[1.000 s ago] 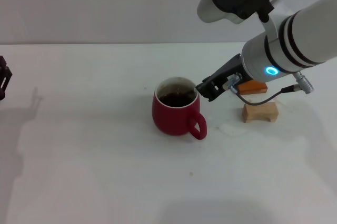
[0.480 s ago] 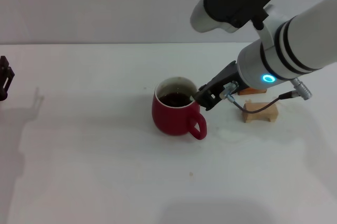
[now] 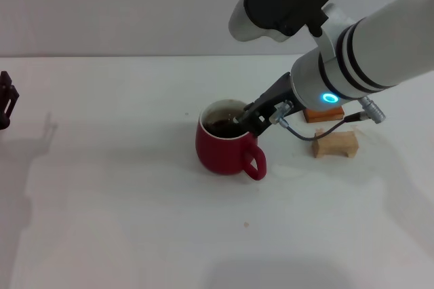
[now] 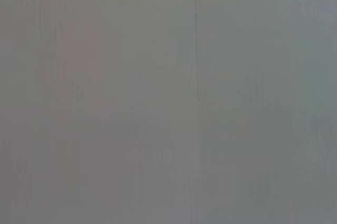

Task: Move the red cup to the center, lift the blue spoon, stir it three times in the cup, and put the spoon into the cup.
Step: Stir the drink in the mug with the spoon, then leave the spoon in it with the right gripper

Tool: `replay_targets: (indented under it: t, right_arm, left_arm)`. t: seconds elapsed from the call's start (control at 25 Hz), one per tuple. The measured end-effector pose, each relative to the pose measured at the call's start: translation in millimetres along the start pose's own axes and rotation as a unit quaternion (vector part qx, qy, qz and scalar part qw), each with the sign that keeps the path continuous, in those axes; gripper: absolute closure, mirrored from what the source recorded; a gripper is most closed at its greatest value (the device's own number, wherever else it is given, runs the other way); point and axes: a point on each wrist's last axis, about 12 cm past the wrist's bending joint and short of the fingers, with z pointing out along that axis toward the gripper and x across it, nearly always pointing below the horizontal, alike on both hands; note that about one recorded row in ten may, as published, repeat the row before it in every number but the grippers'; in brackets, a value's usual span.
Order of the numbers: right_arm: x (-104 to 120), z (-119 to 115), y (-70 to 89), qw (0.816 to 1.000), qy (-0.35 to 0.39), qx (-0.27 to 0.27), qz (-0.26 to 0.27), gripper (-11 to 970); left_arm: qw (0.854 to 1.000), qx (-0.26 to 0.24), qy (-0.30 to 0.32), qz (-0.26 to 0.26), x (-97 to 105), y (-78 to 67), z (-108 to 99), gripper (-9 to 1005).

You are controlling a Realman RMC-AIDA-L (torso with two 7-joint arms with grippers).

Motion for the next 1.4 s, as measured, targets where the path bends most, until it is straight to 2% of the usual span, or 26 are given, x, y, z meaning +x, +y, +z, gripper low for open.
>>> replay_targets:
  t: [0.56,0.96,1.4]
  right_arm:
    - [5.1,0.8,-12.8,1.0,0.007,0.019,0.012,827]
    - [6.3,-0.8,-4.0,1.0,0.01,0.007,0.002,827]
    - [-2.5,2.7,5.0,1.0,-0.002,0.001,-0.017,828]
  left_arm:
    - [1.0,0.002,-0.001,0.0,-0.6,-1.1,1.3,155]
    - [1.0,0.005,-0.001,0.0,-0.5,-2.5,1.4,155]
    - [1.0,0.006,-0.003,-0.001,-0.9,-3.8,1.8,155]
